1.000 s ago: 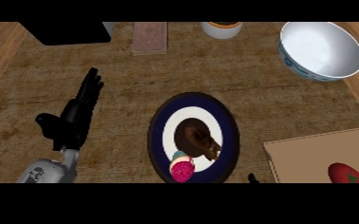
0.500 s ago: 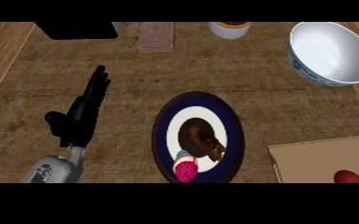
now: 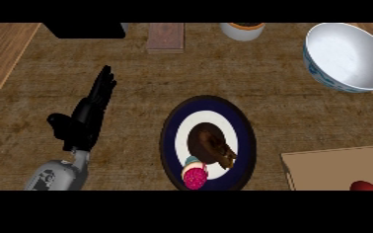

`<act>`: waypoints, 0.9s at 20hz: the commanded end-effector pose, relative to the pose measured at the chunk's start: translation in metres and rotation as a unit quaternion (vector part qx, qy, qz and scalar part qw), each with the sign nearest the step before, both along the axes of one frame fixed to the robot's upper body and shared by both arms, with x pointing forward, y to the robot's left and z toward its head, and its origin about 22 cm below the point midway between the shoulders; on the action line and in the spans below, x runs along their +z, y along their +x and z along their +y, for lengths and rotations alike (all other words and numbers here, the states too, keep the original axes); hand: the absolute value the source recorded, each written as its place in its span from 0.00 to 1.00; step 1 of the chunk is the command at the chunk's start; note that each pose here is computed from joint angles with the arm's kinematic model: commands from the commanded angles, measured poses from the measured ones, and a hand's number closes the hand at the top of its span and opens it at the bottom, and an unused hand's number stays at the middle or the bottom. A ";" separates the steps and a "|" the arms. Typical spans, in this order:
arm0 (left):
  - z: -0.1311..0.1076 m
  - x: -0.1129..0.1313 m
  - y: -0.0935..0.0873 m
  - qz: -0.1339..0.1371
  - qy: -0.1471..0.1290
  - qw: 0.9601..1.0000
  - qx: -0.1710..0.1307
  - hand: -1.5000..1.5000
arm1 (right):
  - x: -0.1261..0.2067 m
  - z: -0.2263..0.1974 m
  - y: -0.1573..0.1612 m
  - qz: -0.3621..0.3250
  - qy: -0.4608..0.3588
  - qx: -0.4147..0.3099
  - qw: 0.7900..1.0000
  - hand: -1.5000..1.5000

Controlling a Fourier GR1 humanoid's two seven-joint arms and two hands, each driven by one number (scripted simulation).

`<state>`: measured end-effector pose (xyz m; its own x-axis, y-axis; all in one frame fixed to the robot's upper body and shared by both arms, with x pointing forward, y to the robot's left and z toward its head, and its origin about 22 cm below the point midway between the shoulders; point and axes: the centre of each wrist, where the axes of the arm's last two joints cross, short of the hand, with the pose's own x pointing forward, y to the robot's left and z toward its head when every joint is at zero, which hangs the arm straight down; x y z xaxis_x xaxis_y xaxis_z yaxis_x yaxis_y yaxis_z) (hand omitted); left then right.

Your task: Pick the cupcake from the plate and place it in the bowl

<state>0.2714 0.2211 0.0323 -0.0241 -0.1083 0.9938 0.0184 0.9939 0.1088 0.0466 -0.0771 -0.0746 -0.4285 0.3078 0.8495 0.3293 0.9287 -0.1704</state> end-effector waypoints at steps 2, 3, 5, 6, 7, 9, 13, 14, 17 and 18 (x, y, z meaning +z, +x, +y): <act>-0.010 0.011 -0.003 -0.003 -0.006 1.000 0.007 0.50 | -0.028 -0.005 0.002 -0.027 -0.032 0.013 0.999 0.00; 0.010 0.004 0.002 -0.002 0.004 1.000 0.000 0.50 | -0.023 -0.009 0.007 -0.043 -0.028 0.010 0.999 0.00; -0.014 -0.007 0.005 0.000 0.003 1.000 -0.001 0.50 | -0.029 -0.013 0.009 -0.040 -0.017 0.016 0.999 0.00; 0.000 -0.015 0.010 -0.003 -0.001 1.000 0.001 0.50 | -0.036 -0.018 0.005 -0.048 -0.013 0.031 0.998 0.00; -0.009 -0.002 0.000 0.003 -0.004 1.000 0.003 0.50 | -0.029 -0.010 0.008 -0.060 -0.005 0.038 0.997 0.00; -0.008 -0.001 -0.004 0.003 0.004 1.000 -0.007 0.50 | -0.023 0.003 0.002 -0.078 -0.007 0.057 0.995 0.00; 0.000 0.002 -0.001 -0.004 0.003 1.000 0.001 0.50 | -0.029 0.002 0.001 -0.082 0.011 0.066 0.994 0.00; -0.003 -0.012 -0.004 0.006 0.000 1.000 0.003 0.50 | -0.026 -0.003 0.015 -0.090 0.027 0.070 0.993 0.00; -0.001 -0.006 -0.004 0.001 0.001 1.000 -0.002 0.50 | -0.039 -0.015 0.022 -0.083 0.035 0.082 0.992 0.00; 0.000 -0.001 0.007 0.007 0.008 1.000 -0.003 0.50 | -0.045 -0.009 0.014 -0.079 0.036 0.085 0.993 0.00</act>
